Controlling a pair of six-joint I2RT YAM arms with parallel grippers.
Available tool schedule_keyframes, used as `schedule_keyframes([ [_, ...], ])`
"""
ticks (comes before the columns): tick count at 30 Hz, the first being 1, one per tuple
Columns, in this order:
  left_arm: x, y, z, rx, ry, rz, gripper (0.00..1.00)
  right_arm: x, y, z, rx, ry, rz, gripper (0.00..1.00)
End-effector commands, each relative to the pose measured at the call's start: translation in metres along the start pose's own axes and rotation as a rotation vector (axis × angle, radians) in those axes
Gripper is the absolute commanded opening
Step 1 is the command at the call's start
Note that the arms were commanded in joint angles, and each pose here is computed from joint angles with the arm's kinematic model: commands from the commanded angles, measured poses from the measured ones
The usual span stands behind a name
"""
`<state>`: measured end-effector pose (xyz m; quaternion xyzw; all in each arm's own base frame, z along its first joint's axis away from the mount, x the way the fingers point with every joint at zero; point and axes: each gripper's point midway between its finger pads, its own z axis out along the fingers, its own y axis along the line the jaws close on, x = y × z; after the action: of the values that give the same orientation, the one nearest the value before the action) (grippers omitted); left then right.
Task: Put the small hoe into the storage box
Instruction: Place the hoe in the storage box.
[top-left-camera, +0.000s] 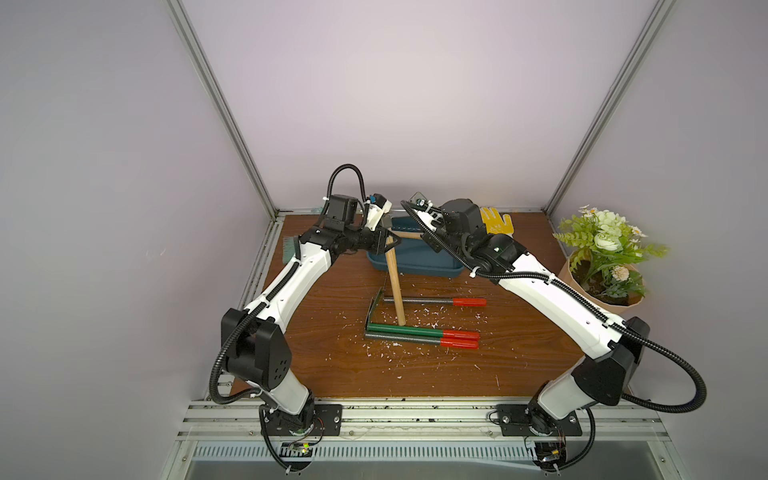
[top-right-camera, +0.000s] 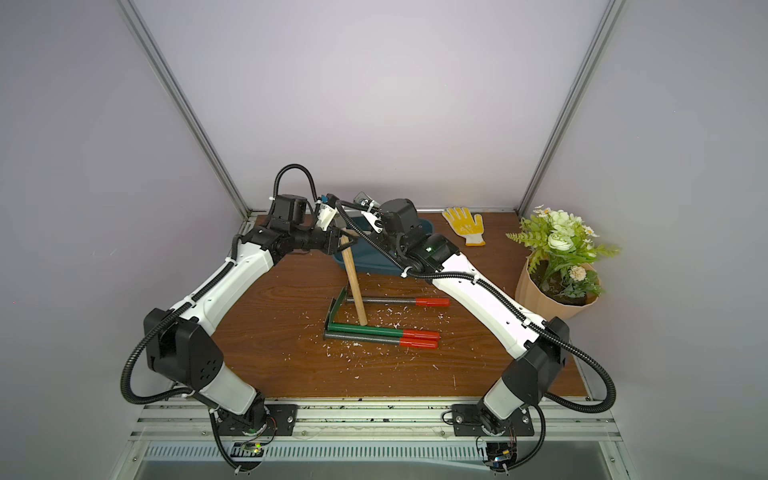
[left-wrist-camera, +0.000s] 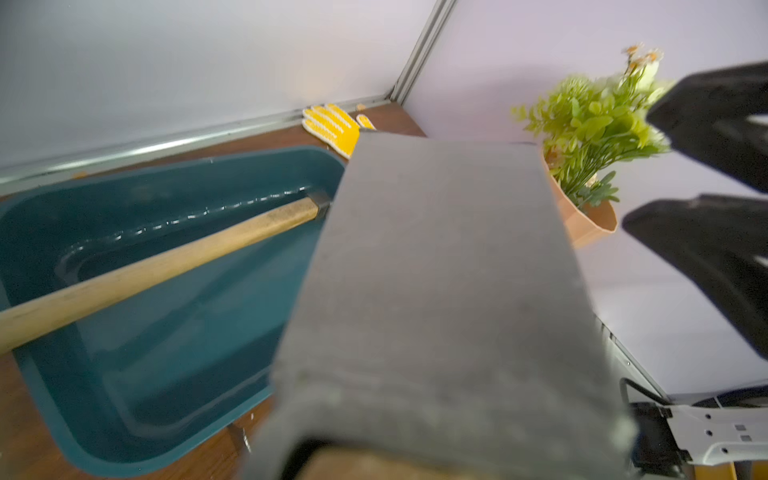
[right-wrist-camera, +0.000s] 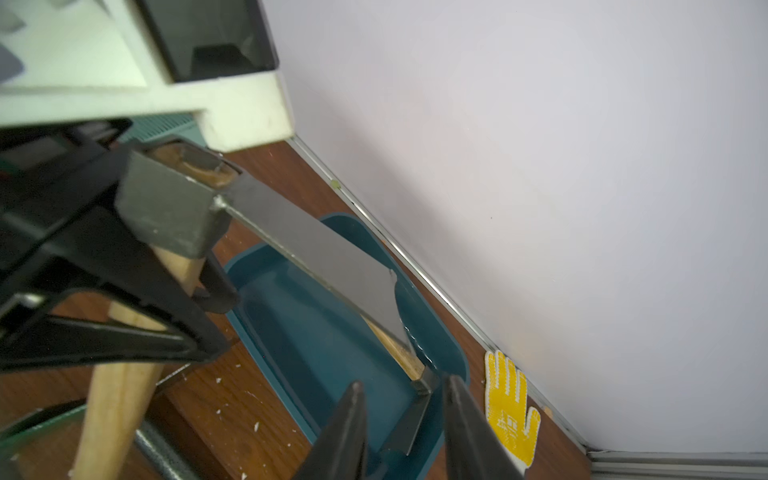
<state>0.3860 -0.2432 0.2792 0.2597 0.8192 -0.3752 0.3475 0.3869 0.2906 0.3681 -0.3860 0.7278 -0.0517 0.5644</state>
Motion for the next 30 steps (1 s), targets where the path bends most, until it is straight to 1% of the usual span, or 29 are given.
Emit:
schedule_keyframes([
  [1,-0.002,-0.030,-0.020,0.107,0.003,0.026,0.00,-0.022,-0.021,-0.017,0.048,-0.076,-0.085,0.35],
  [5,0.000,-0.036,-0.022,0.132,0.004,0.031,0.00,-0.019,-0.009,-0.014,-0.010,-0.078,-0.113,0.36],
  [9,-0.001,-0.037,-0.023,0.133,0.002,0.035,0.00,-0.020,0.008,-0.015,-0.105,-0.097,-0.134,0.38],
  [12,-0.002,-0.036,-0.022,0.130,0.002,0.034,0.00,-0.022,0.014,-0.017,-0.141,-0.107,-0.134,0.39],
  [15,-0.004,-0.036,-0.021,0.130,0.001,0.036,0.00,-0.023,0.017,-0.019,-0.155,-0.125,-0.136,0.39],
  [20,-0.009,-0.037,-0.021,0.142,-0.007,0.045,0.00,-0.023,0.020,-0.013,-0.163,-0.119,-0.146,0.39],
  [26,-0.008,-0.046,-0.021,0.165,-0.006,0.057,0.00,-0.025,0.024,0.005,-0.157,-0.107,-0.170,0.39],
  [30,-0.004,-0.048,-0.019,0.172,0.002,0.057,0.00,-0.033,0.026,0.015,-0.164,-0.117,-0.171,0.38],
])
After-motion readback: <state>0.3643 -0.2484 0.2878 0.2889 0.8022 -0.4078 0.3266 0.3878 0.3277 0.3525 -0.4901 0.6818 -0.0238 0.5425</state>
